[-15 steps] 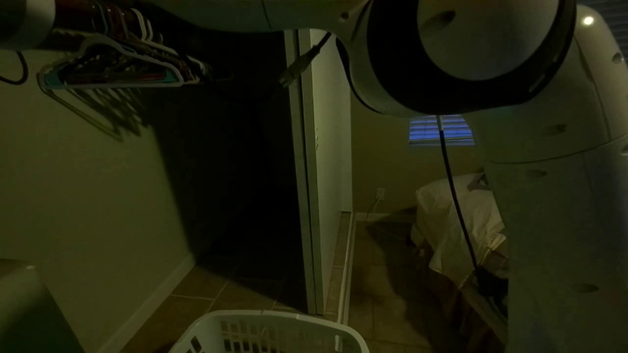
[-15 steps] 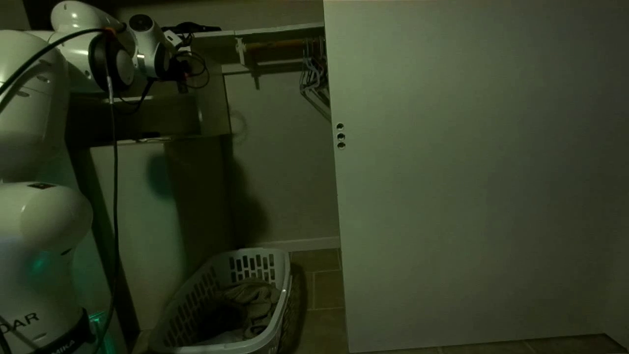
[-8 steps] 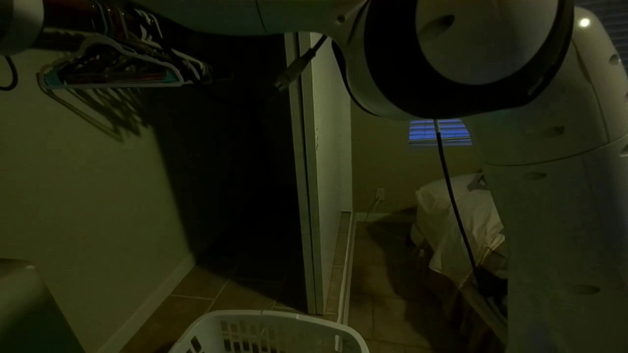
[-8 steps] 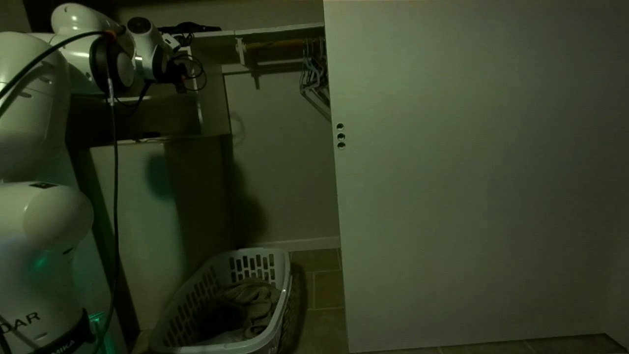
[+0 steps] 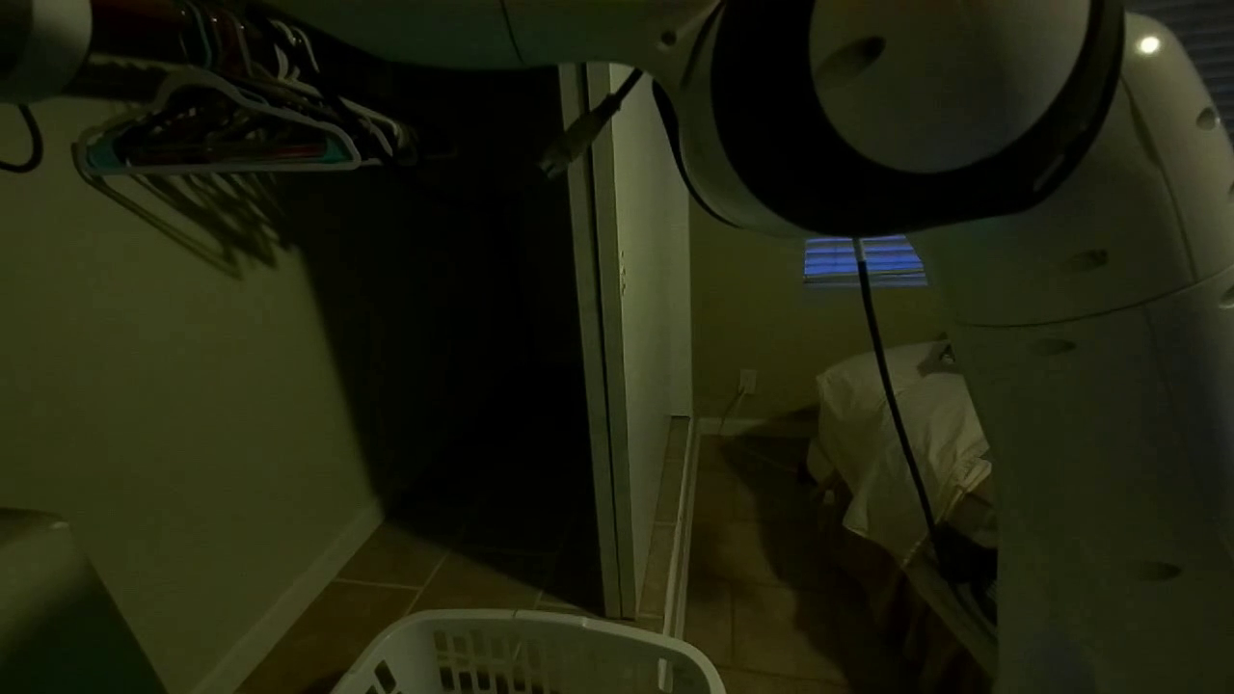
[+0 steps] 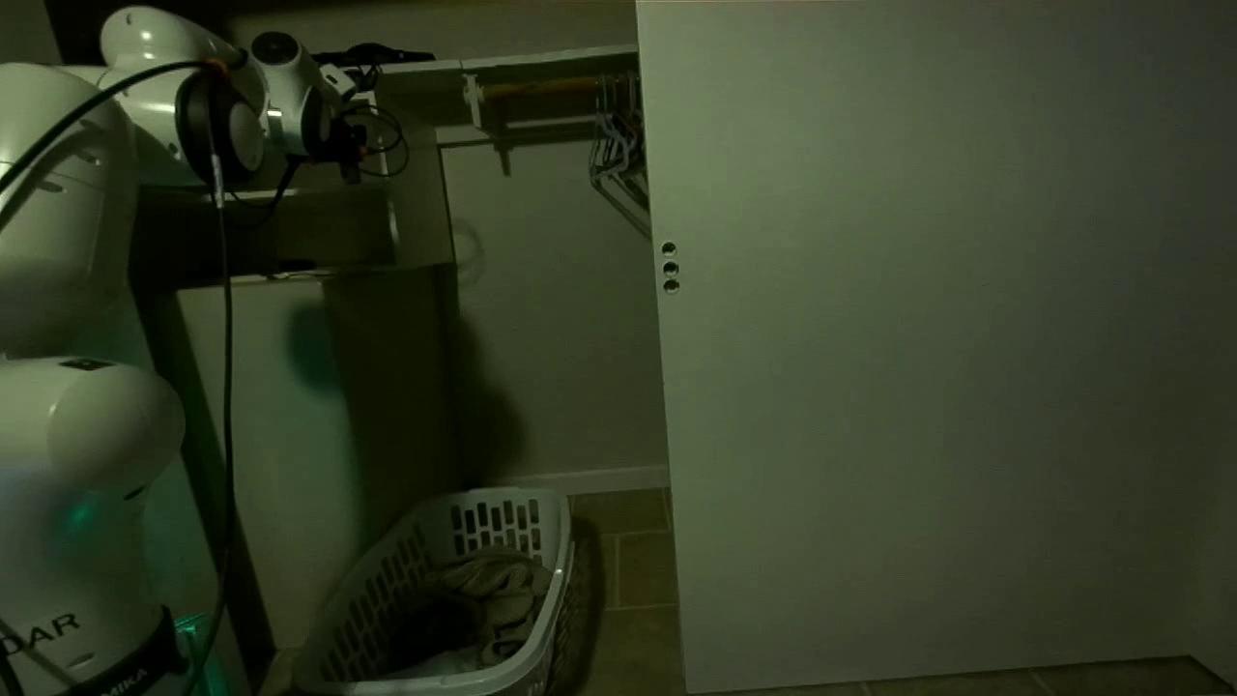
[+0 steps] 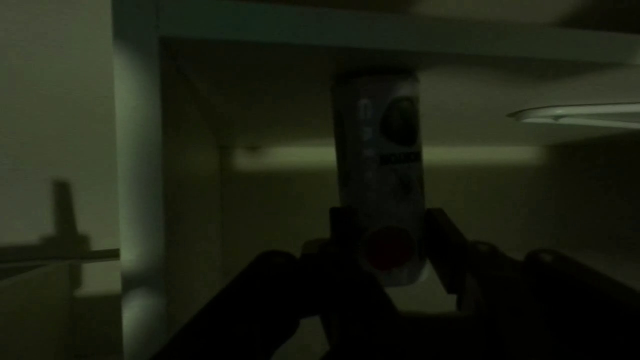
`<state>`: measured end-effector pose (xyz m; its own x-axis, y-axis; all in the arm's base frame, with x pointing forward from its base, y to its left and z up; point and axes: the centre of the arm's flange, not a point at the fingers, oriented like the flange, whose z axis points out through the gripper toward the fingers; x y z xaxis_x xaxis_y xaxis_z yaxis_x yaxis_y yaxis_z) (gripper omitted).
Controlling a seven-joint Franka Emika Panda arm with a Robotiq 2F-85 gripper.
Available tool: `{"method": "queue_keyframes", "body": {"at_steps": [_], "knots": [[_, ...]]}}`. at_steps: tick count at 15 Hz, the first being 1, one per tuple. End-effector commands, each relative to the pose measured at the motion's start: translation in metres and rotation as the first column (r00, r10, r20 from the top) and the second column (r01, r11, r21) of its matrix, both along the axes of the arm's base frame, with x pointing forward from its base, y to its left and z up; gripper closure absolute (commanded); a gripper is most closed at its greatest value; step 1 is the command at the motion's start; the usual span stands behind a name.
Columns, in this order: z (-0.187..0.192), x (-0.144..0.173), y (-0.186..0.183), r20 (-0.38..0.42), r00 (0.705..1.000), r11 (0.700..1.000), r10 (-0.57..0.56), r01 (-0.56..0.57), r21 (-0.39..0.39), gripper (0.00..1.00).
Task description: Move the black object to the lower shelf
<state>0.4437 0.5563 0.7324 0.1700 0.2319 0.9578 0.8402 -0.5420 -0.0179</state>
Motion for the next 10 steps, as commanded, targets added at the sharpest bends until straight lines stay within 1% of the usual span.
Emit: {"method": "queue_keyframes", "body": {"at_steps": [1,4,10], "knots": [[0.007,0.006,0.009,0.011,1.000,1.000,-0.011,0.011,-0.002,0.83],[0.010,0.001,0.006,0.018,1.000,1.000,0.000,0.000,0.006,0.83],[0.026,-0.024,-0.022,0.049,0.999,1.000,-0.005,0.005,0.008,0.83]]}}
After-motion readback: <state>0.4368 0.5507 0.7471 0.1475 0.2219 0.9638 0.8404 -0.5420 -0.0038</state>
